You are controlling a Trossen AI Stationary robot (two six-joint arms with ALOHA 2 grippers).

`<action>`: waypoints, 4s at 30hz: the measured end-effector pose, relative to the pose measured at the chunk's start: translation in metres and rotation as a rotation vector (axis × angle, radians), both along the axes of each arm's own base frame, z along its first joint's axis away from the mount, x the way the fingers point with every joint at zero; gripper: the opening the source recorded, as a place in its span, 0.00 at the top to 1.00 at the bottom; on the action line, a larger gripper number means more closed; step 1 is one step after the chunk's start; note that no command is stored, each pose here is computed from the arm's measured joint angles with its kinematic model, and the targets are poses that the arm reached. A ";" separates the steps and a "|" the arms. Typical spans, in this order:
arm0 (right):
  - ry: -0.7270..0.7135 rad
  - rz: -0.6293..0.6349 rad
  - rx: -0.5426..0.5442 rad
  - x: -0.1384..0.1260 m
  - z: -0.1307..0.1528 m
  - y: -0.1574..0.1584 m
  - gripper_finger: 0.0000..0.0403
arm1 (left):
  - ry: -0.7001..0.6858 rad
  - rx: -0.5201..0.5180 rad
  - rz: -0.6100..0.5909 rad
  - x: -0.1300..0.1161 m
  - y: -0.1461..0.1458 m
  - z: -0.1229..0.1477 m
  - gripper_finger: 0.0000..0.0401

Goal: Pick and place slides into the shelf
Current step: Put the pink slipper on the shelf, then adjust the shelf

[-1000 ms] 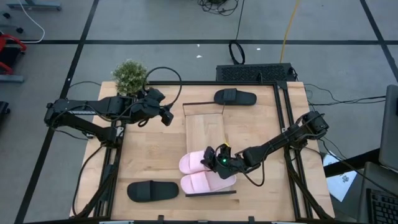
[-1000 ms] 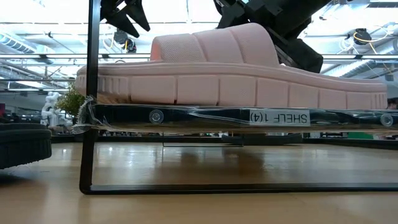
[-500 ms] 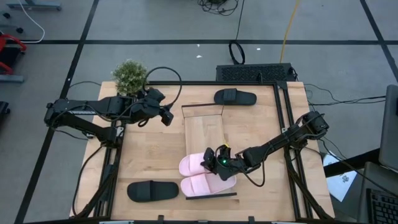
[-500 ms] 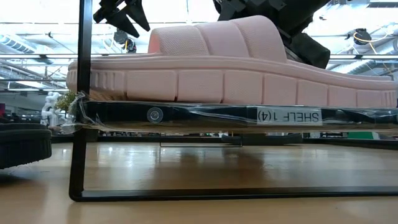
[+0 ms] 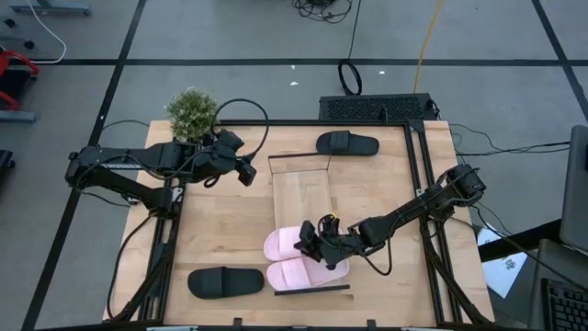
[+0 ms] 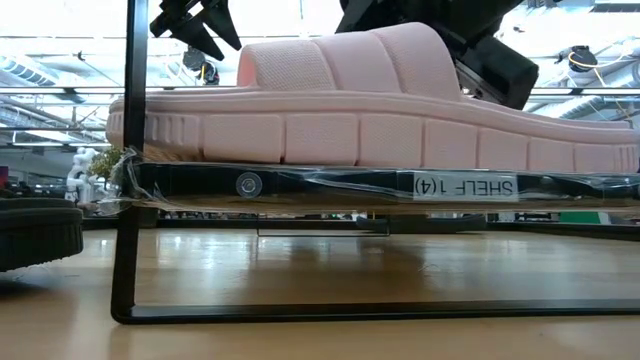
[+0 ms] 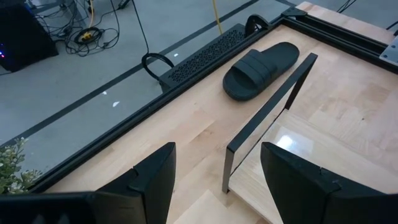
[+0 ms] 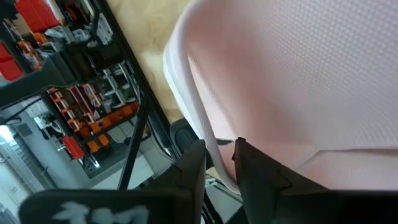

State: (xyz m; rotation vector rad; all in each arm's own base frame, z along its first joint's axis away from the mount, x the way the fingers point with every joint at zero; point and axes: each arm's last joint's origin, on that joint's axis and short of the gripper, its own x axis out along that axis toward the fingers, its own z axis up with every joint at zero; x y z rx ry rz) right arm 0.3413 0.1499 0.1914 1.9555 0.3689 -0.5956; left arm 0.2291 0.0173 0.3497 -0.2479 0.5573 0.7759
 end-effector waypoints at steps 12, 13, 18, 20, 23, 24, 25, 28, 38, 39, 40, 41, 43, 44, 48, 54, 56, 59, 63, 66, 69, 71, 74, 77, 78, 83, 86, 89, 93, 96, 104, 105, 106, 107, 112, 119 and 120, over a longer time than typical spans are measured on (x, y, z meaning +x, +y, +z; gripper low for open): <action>-0.003 0.009 0.016 0.000 0.000 0.001 0.79 | 0.000 -0.002 -0.002 0.000 0.000 0.000 0.43; -0.003 0.007 0.016 0.000 0.000 0.001 0.79 | 0.000 -0.002 -0.002 0.000 0.000 0.000 0.43; 0.005 0.031 0.036 0.000 0.000 0.002 0.79 | 0.002 -0.001 -0.004 0.000 0.000 0.000 0.43; 0.007 0.036 0.041 0.000 0.000 0.001 0.79 | 0.002 -0.001 -0.004 0.000 0.000 0.000 0.43; 0.014 0.035 0.036 0.000 0.000 0.000 0.79 | 0.002 0.000 -0.004 0.000 0.000 0.000 0.43; 0.014 0.035 0.036 0.000 0.000 0.000 0.79 | 0.002 0.000 -0.004 0.000 0.000 0.000 0.43; 0.014 0.035 0.036 0.000 0.000 0.000 0.79 | 0.002 0.000 -0.004 0.000 0.000 0.000 0.43; 0.014 0.035 0.036 0.000 0.000 0.000 0.79 | 0.002 -0.001 -0.004 0.000 0.000 0.000 0.43; 0.015 0.037 0.037 0.000 0.000 0.000 0.79 | 0.000 -0.002 -0.003 0.000 0.000 0.000 0.43; 0.015 0.037 0.037 0.000 0.000 0.000 0.79 | 0.000 -0.002 -0.003 0.000 0.000 0.000 0.43; 0.015 0.037 0.037 0.000 0.000 0.000 0.79 | 0.000 -0.002 -0.003 0.000 0.000 0.000 0.43; 0.015 0.037 0.036 0.000 0.000 0.000 0.79 | 0.000 -0.002 -0.003 0.000 0.000 0.000 0.43; 0.021 0.037 0.034 0.000 -0.001 0.000 0.79 | 0.000 -0.002 -0.002 0.000 0.000 0.000 0.43; 0.025 0.037 0.033 0.000 -0.001 0.000 0.79 | 0.000 -0.002 -0.002 0.000 0.000 0.000 0.43; 0.035 0.037 0.030 -0.002 0.000 -0.001 0.79 | 0.000 -0.002 -0.003 0.000 0.000 0.000 0.43; 0.070 0.034 0.017 -0.014 0.004 -0.006 0.79 | 0.000 -0.002 -0.003 0.000 0.000 0.000 0.43; 0.080 0.033 0.014 -0.020 0.006 -0.009 0.79 | 0.001 -0.003 -0.003 0.000 0.000 0.000 0.43; 0.100 0.029 0.008 -0.028 0.009 -0.013 0.79 | 0.000 -0.003 -0.003 0.000 0.000 0.000 0.43; 0.143 0.024 -0.006 -0.041 0.012 -0.019 0.79 | 0.000 -0.003 -0.002 0.000 0.000 0.000 0.43; 0.178 0.027 -0.029 -0.051 0.019 -0.024 0.79 | -0.008 -0.011 0.006 0.000 0.000 0.000 0.43; 0.246 0.042 -0.085 -0.065 0.026 -0.030 0.79 | -0.014 -0.019 0.012 0.000 0.000 0.000 0.43; 0.275 0.041 -0.145 -0.073 0.031 -0.035 0.79 | -0.014 -0.019 0.012 0.000 0.000 0.000 0.43; 0.304 0.025 -0.279 -0.085 0.039 -0.046 0.79 | -0.022 -0.027 0.019 0.000 0.000 0.000 0.43; 0.300 0.055 -0.436 -0.090 0.049 -0.056 0.79 | -0.029 -0.050 0.012 0.000 -0.001 -0.001 0.43; 0.294 0.074 -0.493 -0.090 0.052 -0.060 0.79 | -0.027 -0.056 0.005 0.001 -0.001 -0.001 0.43; 0.312 0.220 -0.743 -0.091 0.066 -0.084 0.79 | 0.007 -0.089 -0.031 0.010 -0.002 -0.009 0.43; 0.334 0.269 -0.857 -0.091 0.073 -0.101 0.79 | 0.035 -0.101 -0.036 0.019 -0.002 -0.016 0.43; 0.361 0.298 -0.941 -0.093 0.078 -0.116 0.79 | 0.053 -0.132 -0.032 0.029 -0.003 -0.026 0.43; 0.436 0.329 -1.014 -0.100 0.082 -0.135 0.79 | 0.046 -0.177 0.014 0.038 -0.003 -0.035 0.43; 0.515 0.343 -1.039 -0.108 0.083 -0.149 0.79 | 0.041 -0.231 0.013 0.043 -0.006 -0.040 0.43; 0.613 0.363 -1.109 -0.126 0.093 -0.176 0.79 | -0.012 -0.381 -0.025 0.044 -0.029 -0.041 0.43; 0.616 0.369 -1.124 -0.128 0.094 -0.178 0.79 | -0.023 -0.388 -0.020 0.044 -0.032 -0.040 0.43; 0.619 0.373 -1.136 -0.129 0.096 -0.180 0.79 | -0.031 -0.392 -0.020 0.044 -0.034 -0.040 0.43; 0.623 0.376 -1.147 -0.131 0.097 -0.182 0.79 | -0.033 -0.395 -0.024 0.044 -0.036 -0.040 0.43; 0.623 0.360 -1.191 -0.137 0.104 -0.191 0.79 | 0.000 -0.368 -0.024 0.056 -0.037 -0.052 0.43; 0.593 0.358 -1.249 -0.143 0.114 -0.195 0.79 | 0.050 -0.331 -0.060 0.082 -0.026 -0.075 0.43; 0.589 0.357 -1.252 -0.144 0.114 -0.194 0.79 | 0.070 -0.336 -0.051 0.083 -0.023 -0.078 0.43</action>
